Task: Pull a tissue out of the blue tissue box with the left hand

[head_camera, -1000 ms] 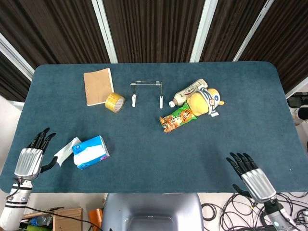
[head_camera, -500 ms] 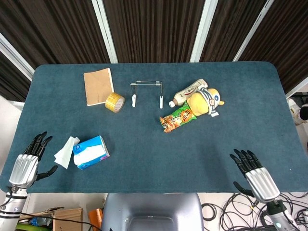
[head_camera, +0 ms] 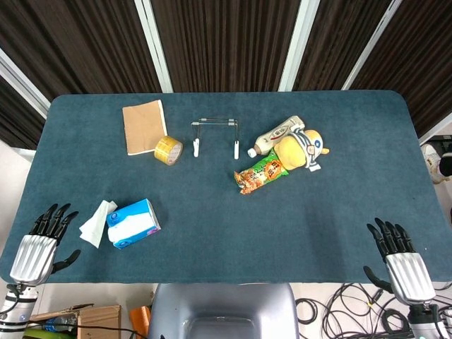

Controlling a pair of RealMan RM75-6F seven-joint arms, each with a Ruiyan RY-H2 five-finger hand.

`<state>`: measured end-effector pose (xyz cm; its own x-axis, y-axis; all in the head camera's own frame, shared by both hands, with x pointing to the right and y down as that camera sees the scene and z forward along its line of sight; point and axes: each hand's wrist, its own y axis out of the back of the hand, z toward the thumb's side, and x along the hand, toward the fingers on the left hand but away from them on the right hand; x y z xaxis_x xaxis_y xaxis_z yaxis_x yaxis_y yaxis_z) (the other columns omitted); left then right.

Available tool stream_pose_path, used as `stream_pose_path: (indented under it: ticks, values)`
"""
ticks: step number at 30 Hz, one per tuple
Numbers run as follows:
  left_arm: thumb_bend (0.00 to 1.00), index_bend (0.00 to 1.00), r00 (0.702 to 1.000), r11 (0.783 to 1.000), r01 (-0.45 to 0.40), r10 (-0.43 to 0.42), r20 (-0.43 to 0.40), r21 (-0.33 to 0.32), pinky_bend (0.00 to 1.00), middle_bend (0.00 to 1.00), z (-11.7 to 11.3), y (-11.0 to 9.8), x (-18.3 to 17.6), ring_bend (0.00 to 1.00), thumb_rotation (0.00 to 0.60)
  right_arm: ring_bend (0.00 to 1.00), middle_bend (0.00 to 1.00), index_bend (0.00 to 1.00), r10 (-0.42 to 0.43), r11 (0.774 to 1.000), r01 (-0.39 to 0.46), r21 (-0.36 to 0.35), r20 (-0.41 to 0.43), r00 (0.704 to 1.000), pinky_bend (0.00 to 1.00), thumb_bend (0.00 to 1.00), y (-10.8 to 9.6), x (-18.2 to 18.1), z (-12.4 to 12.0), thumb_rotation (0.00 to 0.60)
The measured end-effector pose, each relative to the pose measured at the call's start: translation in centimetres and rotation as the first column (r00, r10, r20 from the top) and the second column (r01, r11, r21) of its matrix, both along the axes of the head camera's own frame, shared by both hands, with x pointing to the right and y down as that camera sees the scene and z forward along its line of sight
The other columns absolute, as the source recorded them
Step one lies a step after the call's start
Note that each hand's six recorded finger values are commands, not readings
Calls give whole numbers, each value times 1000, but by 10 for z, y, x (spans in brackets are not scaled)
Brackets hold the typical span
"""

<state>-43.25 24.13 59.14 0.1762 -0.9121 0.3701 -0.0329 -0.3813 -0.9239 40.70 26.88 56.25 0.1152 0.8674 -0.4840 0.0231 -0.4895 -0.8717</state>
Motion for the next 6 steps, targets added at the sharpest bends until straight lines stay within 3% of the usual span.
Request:
stream_pose_path:
  ticks: [6]
  values:
    - [198,189,1000,999,11,-11,5,-45,175,128,3,2,0,59,600,0,11,0,-7,1000,7,-5,-11,1000,73,218,1,-1,2,600]
